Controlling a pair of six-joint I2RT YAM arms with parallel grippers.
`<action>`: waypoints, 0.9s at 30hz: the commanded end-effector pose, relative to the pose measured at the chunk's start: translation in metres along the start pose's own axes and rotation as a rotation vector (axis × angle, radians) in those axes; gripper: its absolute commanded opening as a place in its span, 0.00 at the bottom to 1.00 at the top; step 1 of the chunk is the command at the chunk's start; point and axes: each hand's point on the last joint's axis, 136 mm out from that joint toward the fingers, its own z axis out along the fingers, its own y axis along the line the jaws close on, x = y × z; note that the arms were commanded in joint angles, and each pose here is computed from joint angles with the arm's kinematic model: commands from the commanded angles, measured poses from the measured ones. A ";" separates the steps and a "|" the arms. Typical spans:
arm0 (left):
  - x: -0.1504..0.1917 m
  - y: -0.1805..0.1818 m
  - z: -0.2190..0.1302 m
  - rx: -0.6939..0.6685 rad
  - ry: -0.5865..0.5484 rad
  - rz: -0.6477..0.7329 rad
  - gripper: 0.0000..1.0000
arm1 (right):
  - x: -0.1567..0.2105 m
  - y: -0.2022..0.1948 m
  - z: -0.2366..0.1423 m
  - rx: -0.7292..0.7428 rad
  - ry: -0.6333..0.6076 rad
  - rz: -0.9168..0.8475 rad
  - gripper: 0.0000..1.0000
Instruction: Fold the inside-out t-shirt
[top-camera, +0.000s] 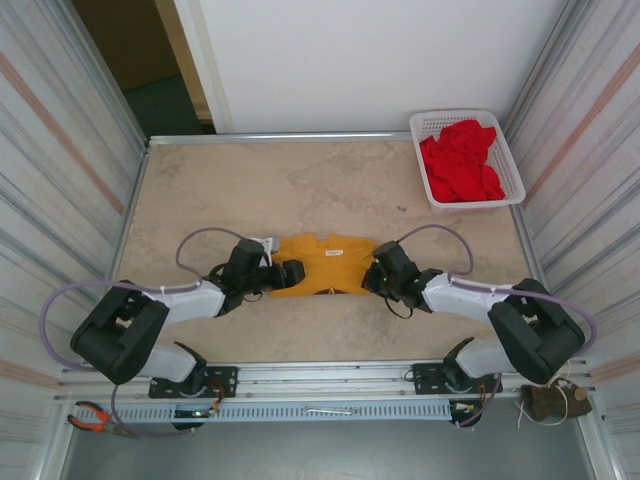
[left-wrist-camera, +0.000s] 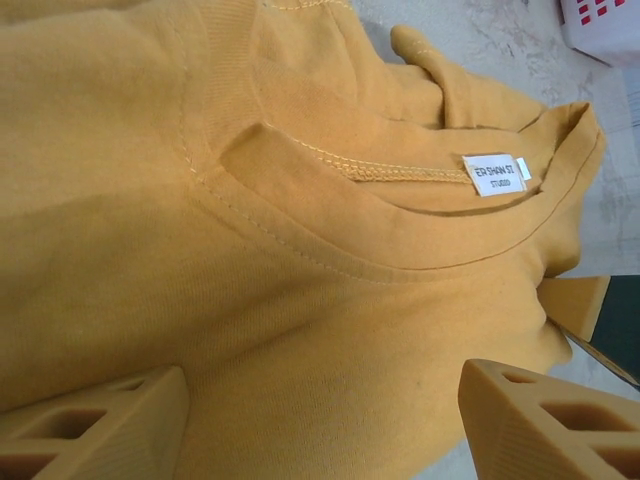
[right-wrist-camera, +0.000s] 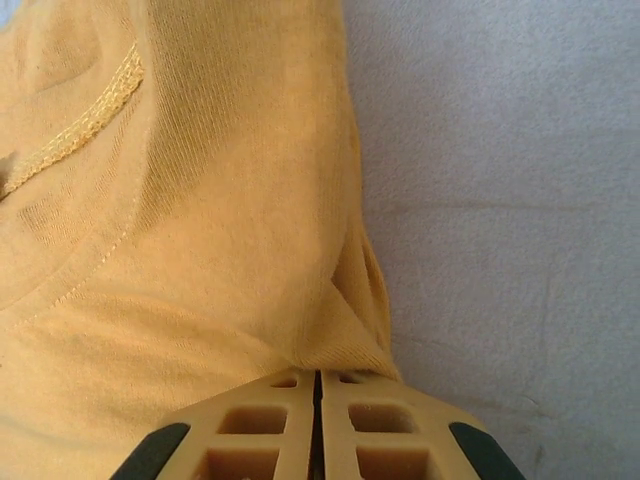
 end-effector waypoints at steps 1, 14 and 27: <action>-0.006 -0.008 -0.017 -0.005 0.004 -0.015 0.74 | -0.014 0.002 -0.023 0.019 -0.019 -0.027 0.11; -0.076 -0.027 0.001 0.059 -0.065 0.042 0.83 | -0.077 0.062 -0.011 -0.158 -0.055 -0.075 0.14; -0.100 -0.009 0.014 0.067 -0.081 0.022 0.84 | -0.077 0.052 0.010 -0.166 -0.011 -0.097 0.12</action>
